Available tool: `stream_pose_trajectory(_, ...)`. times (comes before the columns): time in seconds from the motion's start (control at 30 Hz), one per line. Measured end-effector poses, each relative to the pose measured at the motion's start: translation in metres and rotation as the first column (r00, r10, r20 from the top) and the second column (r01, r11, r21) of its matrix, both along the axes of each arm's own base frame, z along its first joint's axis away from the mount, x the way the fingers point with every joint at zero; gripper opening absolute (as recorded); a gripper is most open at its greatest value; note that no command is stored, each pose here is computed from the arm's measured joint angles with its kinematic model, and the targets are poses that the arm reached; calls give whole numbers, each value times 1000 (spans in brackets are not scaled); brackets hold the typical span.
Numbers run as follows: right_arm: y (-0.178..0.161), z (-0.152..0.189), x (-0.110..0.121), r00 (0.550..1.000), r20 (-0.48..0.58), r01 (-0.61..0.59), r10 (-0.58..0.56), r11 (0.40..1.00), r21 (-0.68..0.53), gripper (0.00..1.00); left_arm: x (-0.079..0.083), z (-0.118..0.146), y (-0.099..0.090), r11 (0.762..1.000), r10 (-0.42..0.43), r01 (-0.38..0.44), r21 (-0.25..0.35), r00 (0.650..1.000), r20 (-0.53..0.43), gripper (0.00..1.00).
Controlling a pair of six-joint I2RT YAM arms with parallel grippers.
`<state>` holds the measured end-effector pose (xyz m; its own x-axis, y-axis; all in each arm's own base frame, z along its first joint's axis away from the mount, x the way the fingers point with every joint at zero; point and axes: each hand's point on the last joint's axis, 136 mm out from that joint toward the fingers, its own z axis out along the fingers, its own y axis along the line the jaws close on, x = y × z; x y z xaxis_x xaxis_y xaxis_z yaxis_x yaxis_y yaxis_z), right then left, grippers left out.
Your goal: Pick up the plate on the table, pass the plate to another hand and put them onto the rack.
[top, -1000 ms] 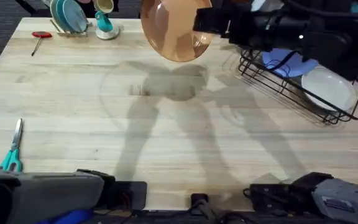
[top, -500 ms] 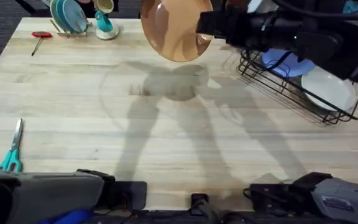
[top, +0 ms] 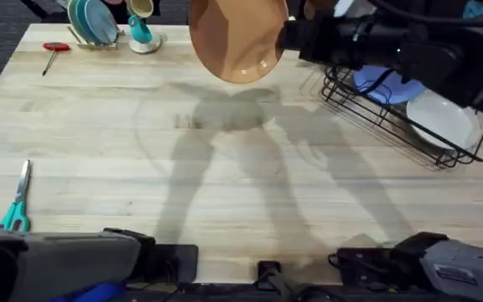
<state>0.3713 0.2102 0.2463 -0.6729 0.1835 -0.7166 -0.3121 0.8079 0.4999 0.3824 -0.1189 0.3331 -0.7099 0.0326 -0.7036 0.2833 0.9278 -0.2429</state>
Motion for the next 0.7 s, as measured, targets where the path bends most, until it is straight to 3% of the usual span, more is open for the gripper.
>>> stream_pose_trajectory(0.17,0,0,0,1000,0,-2,2,1000,1,31,0,0,1,1000,3,-3,2,1000,0,43)
stream_pose_trajectory(0.27,1,0,0,1000,-1,-3,3,1000,1,30,0,0,1,1000,2,-2,1,1000,1,118)
stream_pose_trajectory(0.53,0,-1,0,1000,-1,1,-1,1000,-3,29,0,0,0,1000,-1,1,-1,1000,0,525)
stream_pose_trajectory(0.7,-1,-1,0,1000,0,3,-3,1000,-4,29,0,0,0,1000,-2,2,-3,1000,0,936)
